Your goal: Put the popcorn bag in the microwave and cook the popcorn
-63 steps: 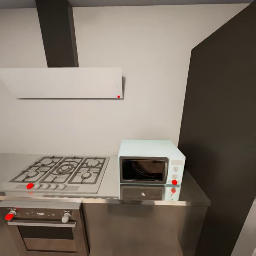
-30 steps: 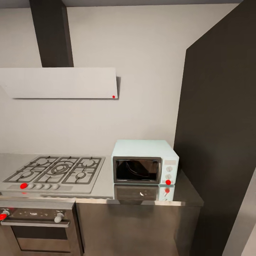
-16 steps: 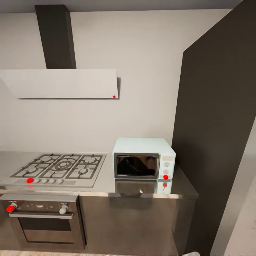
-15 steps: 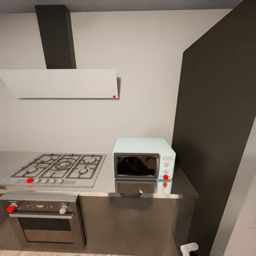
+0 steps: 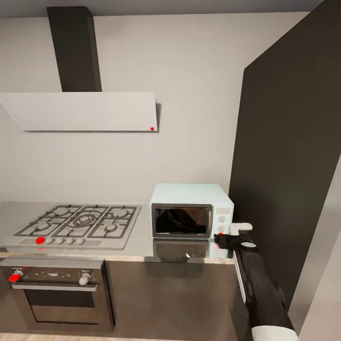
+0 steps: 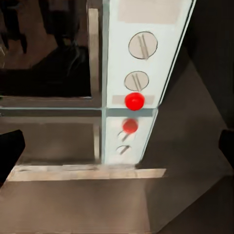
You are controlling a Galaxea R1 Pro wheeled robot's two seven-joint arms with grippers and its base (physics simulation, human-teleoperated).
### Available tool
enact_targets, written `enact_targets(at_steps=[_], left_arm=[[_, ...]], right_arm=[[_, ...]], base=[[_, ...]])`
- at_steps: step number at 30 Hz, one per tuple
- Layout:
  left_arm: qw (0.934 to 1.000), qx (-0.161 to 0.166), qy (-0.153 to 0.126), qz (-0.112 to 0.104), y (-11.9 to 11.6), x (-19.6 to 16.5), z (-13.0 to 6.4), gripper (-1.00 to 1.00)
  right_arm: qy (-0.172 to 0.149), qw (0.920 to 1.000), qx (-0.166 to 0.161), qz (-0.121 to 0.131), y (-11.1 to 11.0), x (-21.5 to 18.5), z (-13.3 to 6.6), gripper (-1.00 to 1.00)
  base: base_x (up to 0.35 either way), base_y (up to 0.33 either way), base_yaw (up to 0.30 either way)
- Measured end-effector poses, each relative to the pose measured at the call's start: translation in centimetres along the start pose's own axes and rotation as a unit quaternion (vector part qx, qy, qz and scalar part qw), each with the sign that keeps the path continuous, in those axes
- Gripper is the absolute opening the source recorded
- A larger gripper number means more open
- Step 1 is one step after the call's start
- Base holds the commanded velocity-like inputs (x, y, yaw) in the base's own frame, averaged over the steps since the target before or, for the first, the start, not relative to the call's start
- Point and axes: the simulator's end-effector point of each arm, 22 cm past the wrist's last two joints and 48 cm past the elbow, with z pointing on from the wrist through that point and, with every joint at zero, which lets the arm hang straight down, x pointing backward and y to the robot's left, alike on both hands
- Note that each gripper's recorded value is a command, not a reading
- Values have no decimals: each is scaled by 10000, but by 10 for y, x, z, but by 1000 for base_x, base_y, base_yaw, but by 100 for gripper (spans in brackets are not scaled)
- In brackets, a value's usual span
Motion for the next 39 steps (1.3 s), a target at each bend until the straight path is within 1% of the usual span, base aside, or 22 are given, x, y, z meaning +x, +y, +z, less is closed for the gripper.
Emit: enact_targets(at_steps=[2, 5, 7, 8, 9, 11, 14, 20, 21, 22, 23, 24, 27, 32, 34, 36, 37, 39], left_arm=[[10000, 4, -2, 1, 0, 0, 0, 100], [10000, 3, -2, 3, 0, 0, 0, 100], [10000, 4, -3, 4, 0, 0, 0, 100], [10000, 2, -3, 4, 0, 0, 0, 100], [10000, 3, -2, 8, 0, 0, 0, 100], [10000, 7, -12, 9, -1, -1, 0, 100], [10000, 16, -24, 7, -1, -2, 0, 100], [10000, 18, -27, 7, -1, -2, 0, 100], [10000, 18, -28, 6, -1, -2, 0, 100], [10000, 29, -33, 8, -2, -3, 0, 100], [10000, 31, -33, 9, -3, -3, 0, 100], [10000, 33, -36, 9, -3, -3, 0, 100], [10000, 36, -38, 9, -4, -3, 0, 100], [10000, 40, -42, 9, -4, -4, 0, 100], [10000, 42, -43, 9, -4, -4, 0, 100], [10000, 44, -43, 10, -4, -4, 0, 100], [10000, 40, -41, 11, -4, -4, 0, 100], [10000, 40, -40, 11, -3, -4, 0, 100]], right_arm=[[-161, 9999, 32, 20, -3, -17, -2, 100], [-315, 9995, 66, 35, -6, -29, -3, 100], [-574, 9983, 115, 53, -11, -40, -4, 100], [-788, 9968, 133, 65, -14, -47, -3, 100], [-985, 9950, 105, 82, -13, -34, 14, 100], [-1040, 9946, 36, 49, -7, -20, 24, 100], [-1003, 9949, -25, 68, -5, -11, 29, 100], [-951, 9954, -46, 76, -6, -6, 31, 100], [-863, 9962, -61, 103, -6, 2, 34, 100], [-425, 9987, -186, 193, -10, 43, 48, 100], [-259, 9992, -227, 217, -10, 59, 52, 100], [-175, 9993, -250, 221, -11, 69, 55, 100], [-153, 9992, -288, 212, -12, 80, 59, 100], [-163, 9991, -319, 216, -11, 85, 60, 100], [-117, 9987, -361, 333, -10, 90, 61, 100], [-119, 9981, -347, 496, -21, 93, 63, 100], [-153, 9979, -322, 537, -28, 93, 64, 100], [-182, 9978, -303, 562, -33, 92, 64, 100]], base=[[0, 0, 0], [0, 0, 0], [0, 0, 0], [0, 0, 0], [0, 0, 0], [0, 0, 0], [0, 0, 0], [0, 0, 0], [0, 0, 0], [0, 0, 0], [0, 0, 0], [0, 0, 0], [0, 0, 0], [0, 0, 0], [0, 0, 0], [3, 0, 0], [43, 0, 0], [144, 0, 0]])
